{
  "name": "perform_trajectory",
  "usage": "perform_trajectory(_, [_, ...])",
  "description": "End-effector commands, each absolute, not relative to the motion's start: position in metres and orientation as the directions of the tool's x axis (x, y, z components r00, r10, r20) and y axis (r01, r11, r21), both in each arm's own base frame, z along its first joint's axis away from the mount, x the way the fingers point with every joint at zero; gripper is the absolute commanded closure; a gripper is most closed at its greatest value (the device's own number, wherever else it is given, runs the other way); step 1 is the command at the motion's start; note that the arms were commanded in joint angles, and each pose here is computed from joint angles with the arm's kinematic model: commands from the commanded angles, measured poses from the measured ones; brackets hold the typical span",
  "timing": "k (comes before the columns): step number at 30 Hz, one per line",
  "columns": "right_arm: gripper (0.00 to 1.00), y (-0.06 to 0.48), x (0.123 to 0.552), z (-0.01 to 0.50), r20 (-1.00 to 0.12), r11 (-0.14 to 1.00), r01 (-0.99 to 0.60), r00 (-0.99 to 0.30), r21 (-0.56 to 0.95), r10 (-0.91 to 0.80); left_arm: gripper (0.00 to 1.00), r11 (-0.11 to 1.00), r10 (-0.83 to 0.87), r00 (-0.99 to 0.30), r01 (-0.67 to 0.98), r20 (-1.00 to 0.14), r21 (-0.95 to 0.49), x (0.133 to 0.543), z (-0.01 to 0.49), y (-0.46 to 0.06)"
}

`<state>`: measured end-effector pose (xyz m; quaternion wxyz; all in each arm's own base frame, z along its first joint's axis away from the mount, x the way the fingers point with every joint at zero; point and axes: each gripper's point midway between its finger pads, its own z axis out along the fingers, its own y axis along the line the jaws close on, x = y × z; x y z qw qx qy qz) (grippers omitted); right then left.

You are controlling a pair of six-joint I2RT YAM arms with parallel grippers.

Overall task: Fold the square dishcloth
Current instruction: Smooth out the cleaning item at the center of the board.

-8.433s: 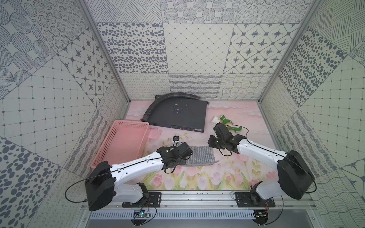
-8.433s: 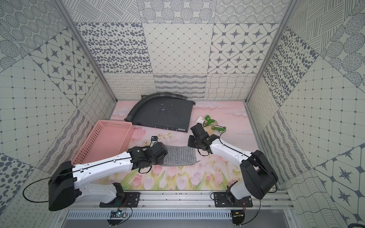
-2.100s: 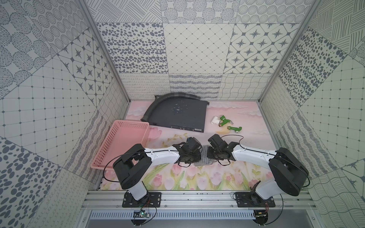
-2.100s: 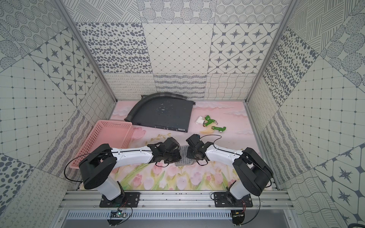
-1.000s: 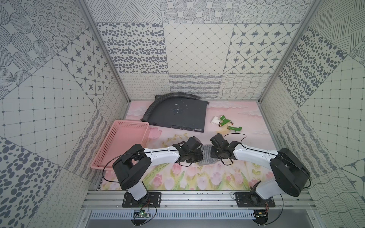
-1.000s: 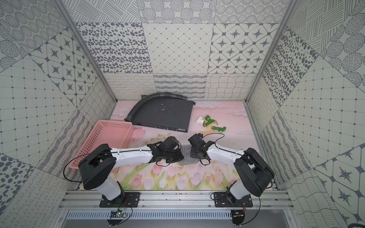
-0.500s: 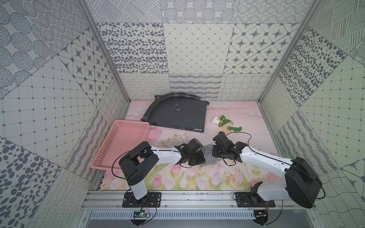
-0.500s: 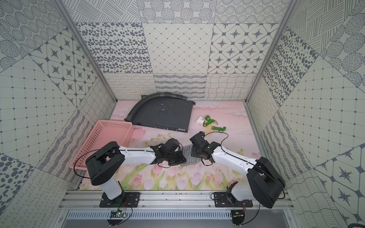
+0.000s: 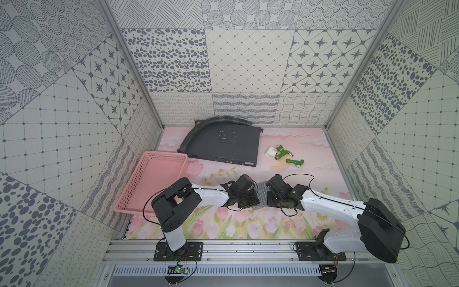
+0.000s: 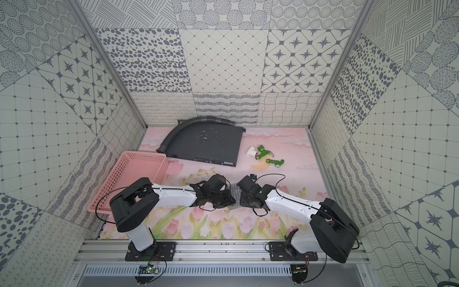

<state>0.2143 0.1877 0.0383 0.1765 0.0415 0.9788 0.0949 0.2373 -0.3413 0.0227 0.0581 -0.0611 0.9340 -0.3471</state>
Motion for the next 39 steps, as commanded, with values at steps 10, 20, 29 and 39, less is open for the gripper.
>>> perform_trajectory(10, [0.81, 0.179, 0.229, 0.035, -0.374, 0.987, 0.06, -0.921, 0.15, 0.113, 0.8, 0.76, -0.145, -0.979, -0.016, -0.145, -0.65, 0.244, 0.051, -0.337])
perform_trajectory(20, [0.76, 0.198, 0.252, 0.084, -0.466, 0.97, -0.003, -0.877, 0.245, 0.115, 0.81, 0.805, -0.121, -0.947, 0.081, -0.296, -0.588, 0.272, 0.087, -0.335])
perform_trajectory(29, [0.8, 0.203, 0.291, 0.079, -0.473, 0.983, 0.005, -0.876, 0.185, 0.094, 0.83, 0.837, -0.136, -0.945, 0.051, -0.298, -0.545, 0.293, 0.068, -0.332])
perform_trajectory(39, [0.83, 0.2, 0.319, 0.046, -0.436, 0.983, 0.044, -0.892, 0.179, 0.12, 0.85, 0.86, -0.174, -0.946, -0.011, -0.273, -0.51, 0.313, 0.035, -0.321])
